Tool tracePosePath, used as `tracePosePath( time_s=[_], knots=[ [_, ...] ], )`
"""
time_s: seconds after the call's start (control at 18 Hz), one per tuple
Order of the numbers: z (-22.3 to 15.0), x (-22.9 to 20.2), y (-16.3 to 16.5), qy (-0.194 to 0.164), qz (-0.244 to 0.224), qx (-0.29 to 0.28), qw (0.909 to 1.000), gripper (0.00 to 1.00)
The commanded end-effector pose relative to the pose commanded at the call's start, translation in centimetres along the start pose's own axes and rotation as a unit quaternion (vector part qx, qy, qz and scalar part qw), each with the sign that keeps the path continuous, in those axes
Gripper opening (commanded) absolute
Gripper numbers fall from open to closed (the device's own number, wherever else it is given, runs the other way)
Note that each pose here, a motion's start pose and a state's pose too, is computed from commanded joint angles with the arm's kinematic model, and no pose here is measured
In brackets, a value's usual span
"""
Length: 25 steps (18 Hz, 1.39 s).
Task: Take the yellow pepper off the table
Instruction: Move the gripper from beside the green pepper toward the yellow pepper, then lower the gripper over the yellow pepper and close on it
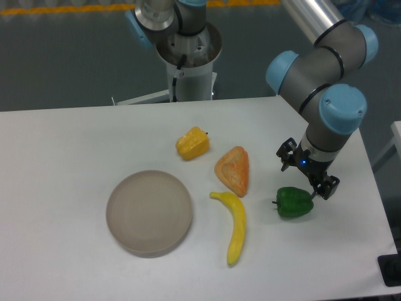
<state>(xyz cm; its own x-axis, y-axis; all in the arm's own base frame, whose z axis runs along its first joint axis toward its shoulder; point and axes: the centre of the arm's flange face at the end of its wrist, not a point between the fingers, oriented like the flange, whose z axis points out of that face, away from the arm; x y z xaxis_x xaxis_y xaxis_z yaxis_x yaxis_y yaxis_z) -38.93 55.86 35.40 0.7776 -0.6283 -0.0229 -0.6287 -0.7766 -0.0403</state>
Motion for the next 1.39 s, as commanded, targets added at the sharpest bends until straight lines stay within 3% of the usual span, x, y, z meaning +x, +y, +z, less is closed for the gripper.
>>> tracePosePath(
  time_s=[0.5, 0.78, 1.06, 1.17, 1.28, 1.39],
  knots=[
    [0.1, 1.0, -0.3, 0.005, 0.003, -0.003, 1.0000, 1.00],
    [-1.4, 8.7, -1.8, 0.017, 0.010, 0.003, 0.9998, 1.00],
    [-0.4, 15.4, -2.2, 0.038, 0.004, -0.001, 0.9993, 1.00],
    [1.1, 17.9, -3.9, 0.055, 0.005, -0.006, 0.9985, 1.00],
    [3.3, 20.2, -5.6, 0.076, -0.026, -0.015, 0.9967, 1.00],
    [4.2, 21.3, -7.3, 0.067, -0.029, -0.015, 0.9972, 1.00]
  ],
)
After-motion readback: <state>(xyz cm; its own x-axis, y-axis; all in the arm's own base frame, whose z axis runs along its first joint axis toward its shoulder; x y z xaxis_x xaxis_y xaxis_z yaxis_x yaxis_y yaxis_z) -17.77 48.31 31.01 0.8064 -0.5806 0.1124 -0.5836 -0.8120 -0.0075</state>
